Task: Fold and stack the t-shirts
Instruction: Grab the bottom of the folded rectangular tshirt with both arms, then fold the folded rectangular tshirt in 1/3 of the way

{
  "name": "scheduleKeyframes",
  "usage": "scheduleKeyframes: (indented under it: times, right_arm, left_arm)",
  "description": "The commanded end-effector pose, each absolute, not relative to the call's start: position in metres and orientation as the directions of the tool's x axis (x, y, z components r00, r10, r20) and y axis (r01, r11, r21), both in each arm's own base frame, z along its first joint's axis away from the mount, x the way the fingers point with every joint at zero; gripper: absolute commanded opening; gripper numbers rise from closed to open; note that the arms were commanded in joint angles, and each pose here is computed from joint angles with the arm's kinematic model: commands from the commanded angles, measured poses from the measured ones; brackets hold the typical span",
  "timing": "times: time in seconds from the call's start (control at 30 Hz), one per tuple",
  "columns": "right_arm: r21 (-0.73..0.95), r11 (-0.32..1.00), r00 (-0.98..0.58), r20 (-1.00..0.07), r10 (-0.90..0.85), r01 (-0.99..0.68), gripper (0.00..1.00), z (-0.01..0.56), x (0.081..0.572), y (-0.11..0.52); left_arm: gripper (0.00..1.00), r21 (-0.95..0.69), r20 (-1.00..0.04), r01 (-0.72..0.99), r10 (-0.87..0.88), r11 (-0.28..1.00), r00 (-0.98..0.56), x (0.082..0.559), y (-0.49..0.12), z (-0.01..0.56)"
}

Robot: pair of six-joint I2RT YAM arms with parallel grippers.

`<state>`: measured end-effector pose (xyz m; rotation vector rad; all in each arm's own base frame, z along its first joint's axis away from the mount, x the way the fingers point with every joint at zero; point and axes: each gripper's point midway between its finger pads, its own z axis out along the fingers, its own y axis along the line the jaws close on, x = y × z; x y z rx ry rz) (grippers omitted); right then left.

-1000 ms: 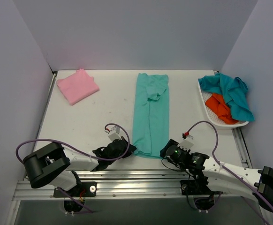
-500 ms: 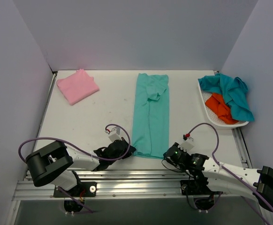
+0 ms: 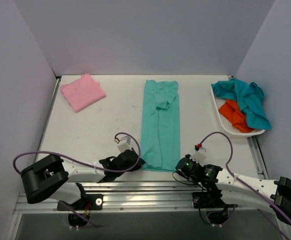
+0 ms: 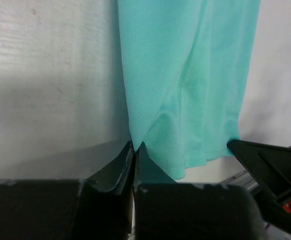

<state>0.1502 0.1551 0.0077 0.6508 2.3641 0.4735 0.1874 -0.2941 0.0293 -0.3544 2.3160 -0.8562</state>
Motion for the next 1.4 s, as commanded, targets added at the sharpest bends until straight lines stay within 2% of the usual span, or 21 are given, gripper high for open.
scheduleKeyframes:
  times: [0.0,0.23,0.53,0.83,1.07,1.37]
  right_arm:
    - [0.423,0.842,-0.689,-0.499,0.525,0.336,0.00,0.012,0.143,0.146]
    - [0.461,0.829,-0.627,-0.554,0.548,0.317,0.00,0.044,0.157,0.149]
    - [0.437,0.854,-0.508,-0.687,0.519,0.281,0.00,0.099,0.199,0.168]
    - [0.377,0.868,-0.360,-0.800,0.480,0.322,0.00,0.137,0.240,0.172]
    - [0.347,0.853,-0.311,-0.822,0.477,0.389,0.00,0.143,0.277,0.161]
    - [0.312,0.841,-0.281,-0.842,0.460,0.441,0.00,0.149,0.327,0.154]
  left_arm:
    - [0.03,-0.605,-0.508,0.000,-0.386,0.796,-0.770,0.175,-0.291,0.049]
    - [0.05,-0.612,-0.542,0.026,-0.396,0.790,-0.741,0.177,-0.283,0.088]
    - [0.08,-0.635,-0.557,0.044,-0.417,0.772,-0.718,0.201,-0.285,0.120]
    - [0.11,-0.610,-0.609,0.045,-0.432,0.791,-0.665,0.252,-0.278,0.146]
    - [0.12,-0.644,-0.609,0.036,-0.484,0.764,-0.628,0.298,-0.289,0.155]
    - [0.12,-0.648,-0.584,0.038,-0.464,0.761,-0.666,0.360,-0.308,0.138]
